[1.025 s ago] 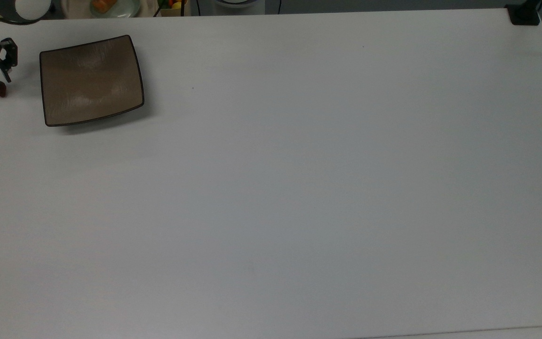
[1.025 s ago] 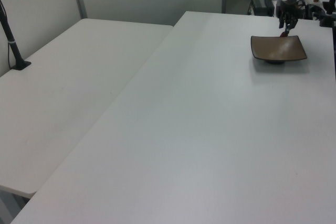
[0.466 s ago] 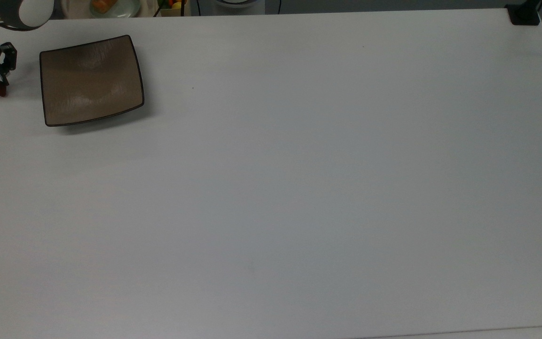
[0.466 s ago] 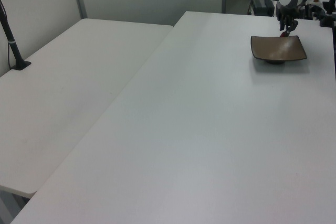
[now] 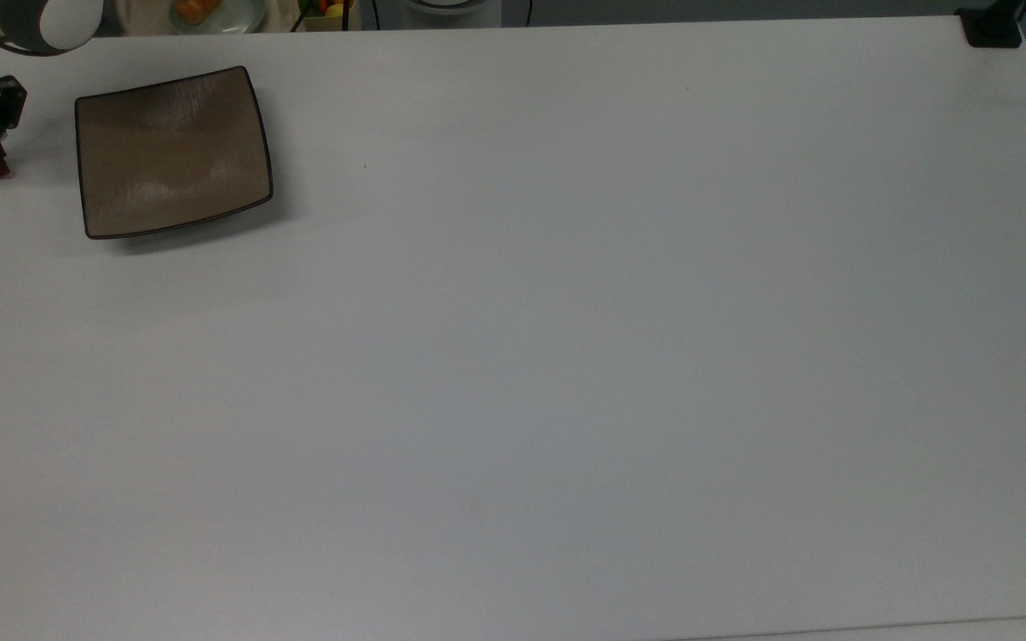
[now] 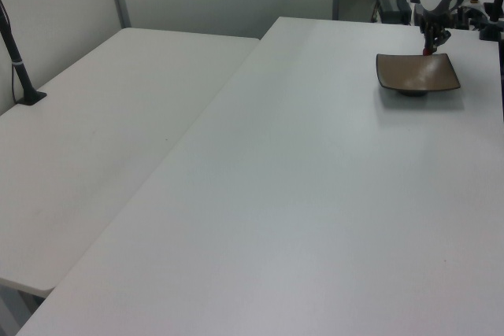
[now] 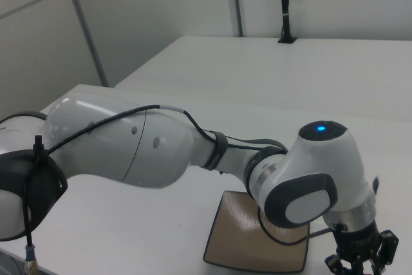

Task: Strawberries on a ceramic plate
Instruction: 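Close the gripper on the strawberry and lift it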

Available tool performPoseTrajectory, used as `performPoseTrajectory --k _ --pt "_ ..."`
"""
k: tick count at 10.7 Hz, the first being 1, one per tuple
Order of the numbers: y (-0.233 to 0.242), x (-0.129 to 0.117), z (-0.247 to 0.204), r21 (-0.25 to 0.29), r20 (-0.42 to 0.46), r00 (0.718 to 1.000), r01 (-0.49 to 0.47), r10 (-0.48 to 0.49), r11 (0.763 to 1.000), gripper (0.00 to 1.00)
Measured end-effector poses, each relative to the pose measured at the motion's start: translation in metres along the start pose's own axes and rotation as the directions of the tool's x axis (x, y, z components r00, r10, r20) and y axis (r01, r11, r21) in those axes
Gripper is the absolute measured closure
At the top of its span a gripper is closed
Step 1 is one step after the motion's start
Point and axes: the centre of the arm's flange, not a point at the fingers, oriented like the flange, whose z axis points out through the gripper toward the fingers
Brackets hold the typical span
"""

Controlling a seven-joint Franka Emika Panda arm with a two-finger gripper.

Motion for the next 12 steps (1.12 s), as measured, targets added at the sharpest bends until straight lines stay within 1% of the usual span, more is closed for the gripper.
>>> performPoseTrajectory --k 12 --pt "0.0 0.0003 -0.0006 0.004 0.0 1.0 0.007 -0.007 1.0 0.72"
